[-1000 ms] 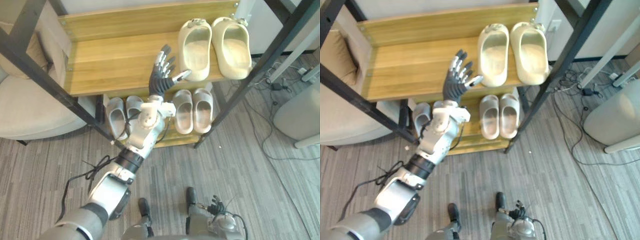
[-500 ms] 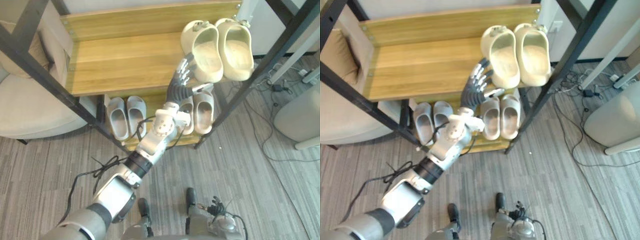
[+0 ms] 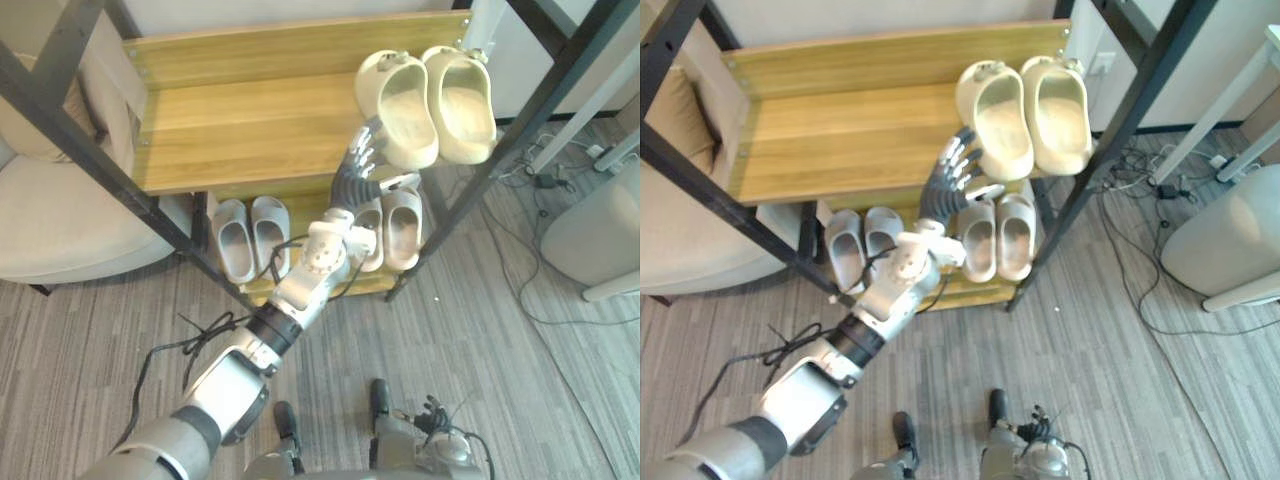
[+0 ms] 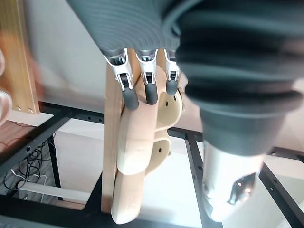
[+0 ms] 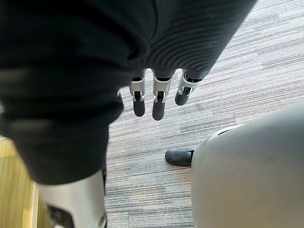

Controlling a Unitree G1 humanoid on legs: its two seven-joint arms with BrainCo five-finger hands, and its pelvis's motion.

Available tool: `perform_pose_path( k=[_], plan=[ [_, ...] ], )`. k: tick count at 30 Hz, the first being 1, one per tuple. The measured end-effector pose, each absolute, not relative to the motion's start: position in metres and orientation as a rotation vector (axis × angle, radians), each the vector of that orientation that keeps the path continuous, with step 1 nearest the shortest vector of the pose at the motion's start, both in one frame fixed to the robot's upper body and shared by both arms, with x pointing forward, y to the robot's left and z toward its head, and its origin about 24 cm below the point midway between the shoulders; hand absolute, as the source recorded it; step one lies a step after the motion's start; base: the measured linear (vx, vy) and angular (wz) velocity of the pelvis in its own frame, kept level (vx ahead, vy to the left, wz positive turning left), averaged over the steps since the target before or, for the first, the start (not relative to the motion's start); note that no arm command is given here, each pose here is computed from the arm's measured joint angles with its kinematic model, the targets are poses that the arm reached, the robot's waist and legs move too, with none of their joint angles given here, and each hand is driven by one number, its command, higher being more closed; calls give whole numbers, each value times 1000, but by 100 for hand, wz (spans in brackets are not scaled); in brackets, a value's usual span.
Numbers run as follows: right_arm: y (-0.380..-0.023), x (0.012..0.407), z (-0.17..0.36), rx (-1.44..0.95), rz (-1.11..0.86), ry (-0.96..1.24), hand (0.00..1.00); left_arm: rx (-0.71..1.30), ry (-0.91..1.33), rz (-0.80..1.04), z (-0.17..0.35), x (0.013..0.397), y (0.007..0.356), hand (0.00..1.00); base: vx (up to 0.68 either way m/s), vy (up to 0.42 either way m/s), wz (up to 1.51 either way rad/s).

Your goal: Organize the slippers on the shoe rack

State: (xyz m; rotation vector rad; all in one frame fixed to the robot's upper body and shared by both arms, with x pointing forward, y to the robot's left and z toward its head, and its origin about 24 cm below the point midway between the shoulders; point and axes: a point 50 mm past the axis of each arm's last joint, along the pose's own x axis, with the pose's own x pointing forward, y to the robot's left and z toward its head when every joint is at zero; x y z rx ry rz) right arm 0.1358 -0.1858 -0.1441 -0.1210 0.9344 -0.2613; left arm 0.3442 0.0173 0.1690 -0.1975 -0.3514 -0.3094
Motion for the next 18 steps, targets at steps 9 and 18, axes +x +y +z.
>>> perform_pose_path(
  k=[9,18],
  plan=[
    [-186,132,-147,-102,-276,956,0,-264,-425,-305,193,341,30,0,36,5,10],
    [-188,130,-149,-134,-241,983,0,-372,-602,-412,228,311,20,0,12,14,23]
  ],
)
